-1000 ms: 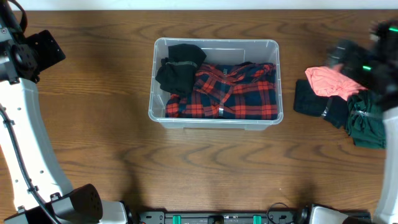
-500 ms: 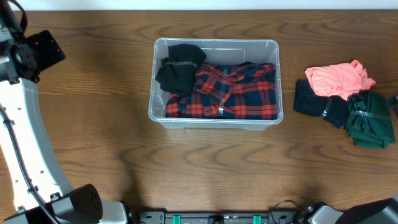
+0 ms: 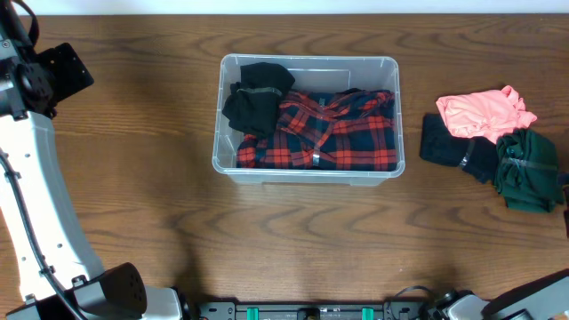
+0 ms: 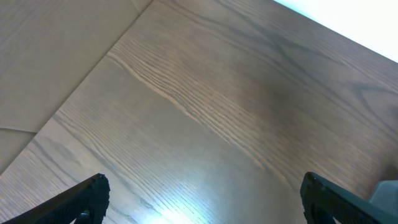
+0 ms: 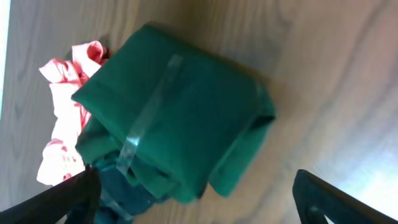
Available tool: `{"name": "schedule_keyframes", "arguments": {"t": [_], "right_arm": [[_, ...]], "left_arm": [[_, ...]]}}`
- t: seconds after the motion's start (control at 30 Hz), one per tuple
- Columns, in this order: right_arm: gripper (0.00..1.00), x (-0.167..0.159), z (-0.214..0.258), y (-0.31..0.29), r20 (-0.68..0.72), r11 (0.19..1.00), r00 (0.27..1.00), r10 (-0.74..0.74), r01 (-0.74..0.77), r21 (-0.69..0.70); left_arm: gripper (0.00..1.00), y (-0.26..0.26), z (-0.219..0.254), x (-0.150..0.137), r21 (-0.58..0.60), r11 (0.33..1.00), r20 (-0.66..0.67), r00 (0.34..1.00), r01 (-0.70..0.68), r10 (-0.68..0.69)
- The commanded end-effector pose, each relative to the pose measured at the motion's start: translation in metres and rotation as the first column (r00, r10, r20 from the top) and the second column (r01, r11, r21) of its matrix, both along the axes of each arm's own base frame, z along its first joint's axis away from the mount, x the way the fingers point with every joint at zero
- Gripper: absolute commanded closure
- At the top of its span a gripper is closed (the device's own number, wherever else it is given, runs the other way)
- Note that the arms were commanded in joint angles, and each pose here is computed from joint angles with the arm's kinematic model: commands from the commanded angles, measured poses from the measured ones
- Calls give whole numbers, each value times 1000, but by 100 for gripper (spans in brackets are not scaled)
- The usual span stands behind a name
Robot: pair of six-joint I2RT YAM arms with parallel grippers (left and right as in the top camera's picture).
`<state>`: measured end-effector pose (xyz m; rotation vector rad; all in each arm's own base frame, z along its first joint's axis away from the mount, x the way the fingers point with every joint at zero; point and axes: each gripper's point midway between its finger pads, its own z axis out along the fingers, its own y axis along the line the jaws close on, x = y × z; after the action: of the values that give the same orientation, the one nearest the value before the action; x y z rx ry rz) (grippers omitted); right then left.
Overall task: Pack container
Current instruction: 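Move the right gripper to the dark green garment and grasp it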
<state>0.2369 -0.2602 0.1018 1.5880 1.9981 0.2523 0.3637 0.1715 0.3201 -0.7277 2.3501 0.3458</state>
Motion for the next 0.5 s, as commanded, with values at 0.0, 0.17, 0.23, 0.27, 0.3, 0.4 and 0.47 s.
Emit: {"name": "schedule_keyframes", "arguments": {"t": [0.0,0.17,0.23,0.27,0.3,0.4,0.47], "right_arm": [[7,4,-20,3,3,999,1000,26,-26,48],[9,6,-42,-5,-22,997,1000,21,-19,69],[9,5,-49,-6,-34,997,999,18,-16,79],[10,5,-52,-7,-42,997,999,16,-13,79],[10,4,-56,-8,-53,997,999,11,-7,76],[11,1,-65,-11,-77,997,997,4,2,80],[13,1,-71,-11,-84,996,996,5,3,91]], "left_arm": [[2,2,-1,-3,0,1000,-3,1000,-17,17],[2,2,-1,-3,0,1000,-3,1000,-17,17],[2,2,-1,-3,0,1000,-3,1000,-17,17],[2,2,-1,-3,0,1000,-3,1000,-17,17],[2,2,-1,-3,0,1000,-3,1000,-17,17],[2,2,-1,-3,0,1000,-3,1000,-17,17],[2,2,-1,-3,0,1000,-3,1000,-17,17]]}}
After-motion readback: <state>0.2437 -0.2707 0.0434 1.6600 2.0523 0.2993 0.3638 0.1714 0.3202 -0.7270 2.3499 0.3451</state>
